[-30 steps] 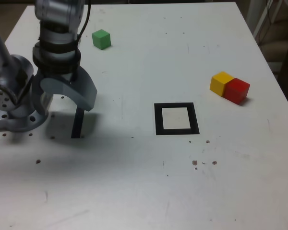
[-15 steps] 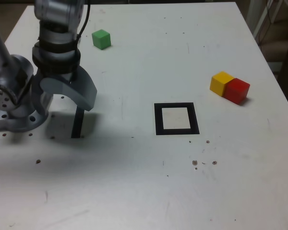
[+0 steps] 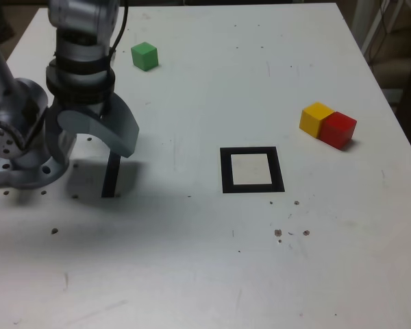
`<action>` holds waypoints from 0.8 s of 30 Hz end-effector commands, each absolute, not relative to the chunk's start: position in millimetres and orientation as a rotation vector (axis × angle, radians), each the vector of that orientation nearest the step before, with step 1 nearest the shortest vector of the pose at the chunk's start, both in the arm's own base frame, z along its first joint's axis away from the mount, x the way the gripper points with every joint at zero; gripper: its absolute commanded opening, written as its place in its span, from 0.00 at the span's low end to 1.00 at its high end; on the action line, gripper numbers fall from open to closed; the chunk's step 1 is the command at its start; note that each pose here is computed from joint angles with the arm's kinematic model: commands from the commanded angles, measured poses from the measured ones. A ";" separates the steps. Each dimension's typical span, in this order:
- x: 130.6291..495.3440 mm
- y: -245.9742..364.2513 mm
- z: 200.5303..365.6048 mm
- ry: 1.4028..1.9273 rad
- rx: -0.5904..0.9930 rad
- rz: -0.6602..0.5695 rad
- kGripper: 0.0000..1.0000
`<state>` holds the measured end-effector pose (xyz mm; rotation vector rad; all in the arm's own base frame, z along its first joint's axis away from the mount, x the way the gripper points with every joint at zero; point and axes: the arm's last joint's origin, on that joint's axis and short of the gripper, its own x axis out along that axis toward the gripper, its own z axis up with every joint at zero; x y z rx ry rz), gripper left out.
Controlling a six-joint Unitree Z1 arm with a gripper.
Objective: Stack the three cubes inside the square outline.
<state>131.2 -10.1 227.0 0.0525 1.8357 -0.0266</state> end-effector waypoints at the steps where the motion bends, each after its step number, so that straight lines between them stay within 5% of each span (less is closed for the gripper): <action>1: 132.8 -10.1 229.1 1.831 0.056 -0.024 0.99; 24: 176.0 -11.6 256.3 1.823 0.105 -0.014 0.99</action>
